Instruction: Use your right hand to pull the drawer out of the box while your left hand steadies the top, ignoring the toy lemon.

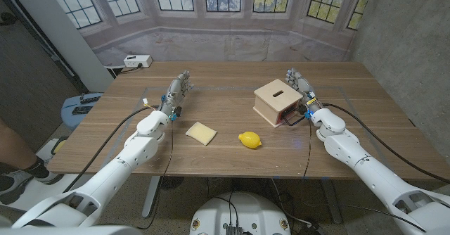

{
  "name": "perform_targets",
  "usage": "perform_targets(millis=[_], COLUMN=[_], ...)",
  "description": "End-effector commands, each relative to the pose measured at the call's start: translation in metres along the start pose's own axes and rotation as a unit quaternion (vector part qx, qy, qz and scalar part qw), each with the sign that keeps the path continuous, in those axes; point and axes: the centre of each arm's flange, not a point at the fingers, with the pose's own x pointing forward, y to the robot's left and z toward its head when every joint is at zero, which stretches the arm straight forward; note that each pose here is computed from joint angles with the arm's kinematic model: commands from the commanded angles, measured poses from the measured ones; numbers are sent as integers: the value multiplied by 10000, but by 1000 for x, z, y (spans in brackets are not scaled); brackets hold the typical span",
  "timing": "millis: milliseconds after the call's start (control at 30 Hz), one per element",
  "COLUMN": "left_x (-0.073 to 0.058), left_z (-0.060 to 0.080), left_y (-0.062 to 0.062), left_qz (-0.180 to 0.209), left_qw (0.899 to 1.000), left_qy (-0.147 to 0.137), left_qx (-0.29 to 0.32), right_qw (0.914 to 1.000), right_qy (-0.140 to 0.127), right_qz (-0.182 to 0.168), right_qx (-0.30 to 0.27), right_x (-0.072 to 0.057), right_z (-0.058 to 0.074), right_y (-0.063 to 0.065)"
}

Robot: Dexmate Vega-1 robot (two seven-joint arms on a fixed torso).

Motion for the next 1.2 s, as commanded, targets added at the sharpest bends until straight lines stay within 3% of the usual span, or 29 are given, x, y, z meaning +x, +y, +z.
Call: perform_targets(millis=[33, 400, 867, 1200], left_x=[-4, -6, -7, -3], left_z=[-9, -3, -1, 2], left_y=[-5, -1, -2, -12], left_qz=[-141, -142, -228, -396], left_qw=[9998, 9997, 9993, 9984], left_qy=[127, 136, 169, 147], left_qx=[17, 138, 225, 389], right_qw=[9999, 9989, 9962, 9916], right_qy=[70, 184, 253, 372], right_qz=[47, 131, 318, 594], right_qx=[-89, -420, -775, -1086], right_x=[-1, -4, -4, -5], right_z=[-4, -1, 11, 19], right_y=[10, 9, -5, -10])
